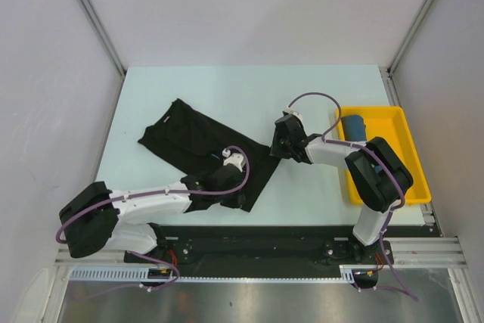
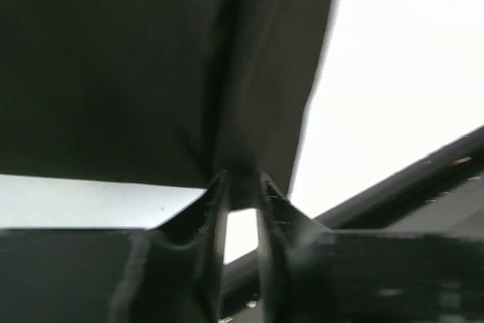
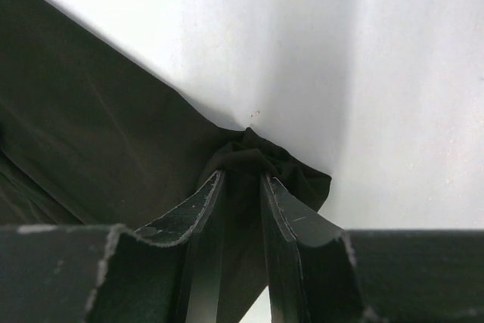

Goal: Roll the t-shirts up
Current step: Roll the T-shirt to the center of the board.

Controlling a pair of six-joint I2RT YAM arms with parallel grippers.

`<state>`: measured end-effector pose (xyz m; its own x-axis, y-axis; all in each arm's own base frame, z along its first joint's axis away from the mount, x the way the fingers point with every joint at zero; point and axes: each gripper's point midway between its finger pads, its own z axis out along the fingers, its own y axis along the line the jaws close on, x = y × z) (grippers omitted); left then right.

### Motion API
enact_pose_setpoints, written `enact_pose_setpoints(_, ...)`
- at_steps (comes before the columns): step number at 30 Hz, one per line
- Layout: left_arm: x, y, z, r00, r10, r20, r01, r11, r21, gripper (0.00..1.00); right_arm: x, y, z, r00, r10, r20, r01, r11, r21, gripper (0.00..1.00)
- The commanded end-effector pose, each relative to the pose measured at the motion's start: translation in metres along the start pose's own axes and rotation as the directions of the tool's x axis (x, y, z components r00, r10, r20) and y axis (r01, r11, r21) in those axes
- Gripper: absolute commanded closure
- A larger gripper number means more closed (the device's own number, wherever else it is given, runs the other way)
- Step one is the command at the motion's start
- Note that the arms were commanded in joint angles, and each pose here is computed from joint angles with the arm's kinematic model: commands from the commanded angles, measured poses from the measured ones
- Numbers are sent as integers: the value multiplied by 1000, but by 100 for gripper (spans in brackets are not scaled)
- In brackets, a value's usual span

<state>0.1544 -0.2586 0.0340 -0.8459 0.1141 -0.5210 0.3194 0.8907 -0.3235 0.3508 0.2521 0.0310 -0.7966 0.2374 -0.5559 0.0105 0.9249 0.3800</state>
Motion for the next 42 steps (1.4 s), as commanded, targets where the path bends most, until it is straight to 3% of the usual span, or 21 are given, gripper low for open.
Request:
enact_pose_setpoints(1,-64,-37,-36,986,51,157,-58,997,45,71,2,-5,7,1000,2,-9,-2,1000,18,70)
enact_pose_setpoints(11,-94,-58,0,969,213,128,-205,976,-72,46,3,-4,9,1000,6,-14,-6,1000,15,70)
enact_pose_setpoints(23,-79,-65,34,944,322,66,-308,937,-164,45,6,-4,15,1000,17,-26,-17,1000,14,71)
enact_pose_setpoints(42,-54,-32,62,923,384,19,-364,889,-278,39,-2,-2,4,1000,22,-13,-22,1000,13,71)
